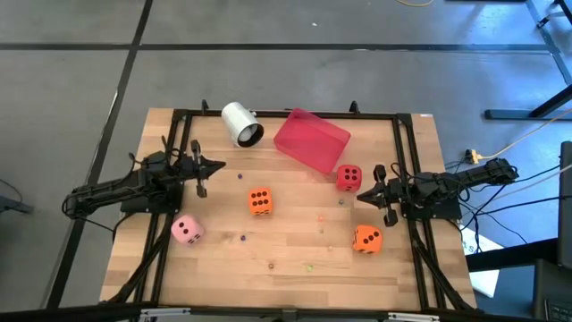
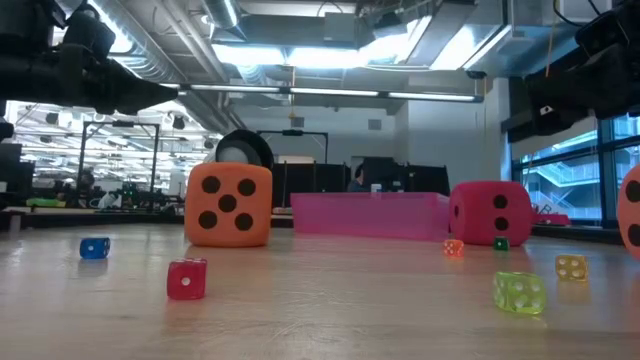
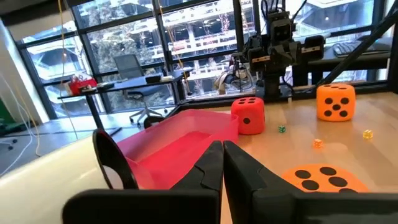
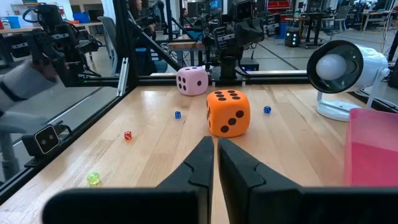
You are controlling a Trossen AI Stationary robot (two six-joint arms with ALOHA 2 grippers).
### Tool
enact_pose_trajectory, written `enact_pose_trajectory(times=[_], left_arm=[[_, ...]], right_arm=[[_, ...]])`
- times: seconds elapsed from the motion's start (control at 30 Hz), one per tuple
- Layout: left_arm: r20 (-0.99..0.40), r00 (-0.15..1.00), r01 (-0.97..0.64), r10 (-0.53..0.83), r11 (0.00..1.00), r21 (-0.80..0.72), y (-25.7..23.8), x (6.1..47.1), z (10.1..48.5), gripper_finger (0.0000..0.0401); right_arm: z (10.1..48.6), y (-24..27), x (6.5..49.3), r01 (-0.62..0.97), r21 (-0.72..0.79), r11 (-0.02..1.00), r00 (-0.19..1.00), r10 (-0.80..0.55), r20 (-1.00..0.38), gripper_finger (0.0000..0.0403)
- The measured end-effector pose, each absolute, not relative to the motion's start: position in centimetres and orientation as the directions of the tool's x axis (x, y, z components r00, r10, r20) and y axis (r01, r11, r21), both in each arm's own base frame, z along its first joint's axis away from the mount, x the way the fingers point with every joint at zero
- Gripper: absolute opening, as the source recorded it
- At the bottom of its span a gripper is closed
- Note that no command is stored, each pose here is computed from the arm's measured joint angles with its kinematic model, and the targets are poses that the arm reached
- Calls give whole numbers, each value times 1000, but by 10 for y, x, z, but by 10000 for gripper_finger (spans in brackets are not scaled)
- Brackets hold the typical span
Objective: Pick & Place Dice
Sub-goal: Put the big pink die into the red bin
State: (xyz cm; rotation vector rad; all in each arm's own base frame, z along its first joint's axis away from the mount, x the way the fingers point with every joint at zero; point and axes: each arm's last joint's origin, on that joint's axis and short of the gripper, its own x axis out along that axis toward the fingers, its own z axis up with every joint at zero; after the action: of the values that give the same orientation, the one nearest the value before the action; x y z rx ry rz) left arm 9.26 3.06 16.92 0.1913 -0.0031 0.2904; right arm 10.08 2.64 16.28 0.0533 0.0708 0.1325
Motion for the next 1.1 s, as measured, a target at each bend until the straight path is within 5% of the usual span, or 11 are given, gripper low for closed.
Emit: enact_pose_trajectory(times=[0.73,1.1], left_arm=[[135,967,-224,214,973,62,28,92,179,9],[178,969,-176,173,984,0,27,92,185,73]], right_arm=[[163,26,101,-130,58,990,989,134,-67,25],[163,26,101,-130,58,990,989,134,-67,25]])
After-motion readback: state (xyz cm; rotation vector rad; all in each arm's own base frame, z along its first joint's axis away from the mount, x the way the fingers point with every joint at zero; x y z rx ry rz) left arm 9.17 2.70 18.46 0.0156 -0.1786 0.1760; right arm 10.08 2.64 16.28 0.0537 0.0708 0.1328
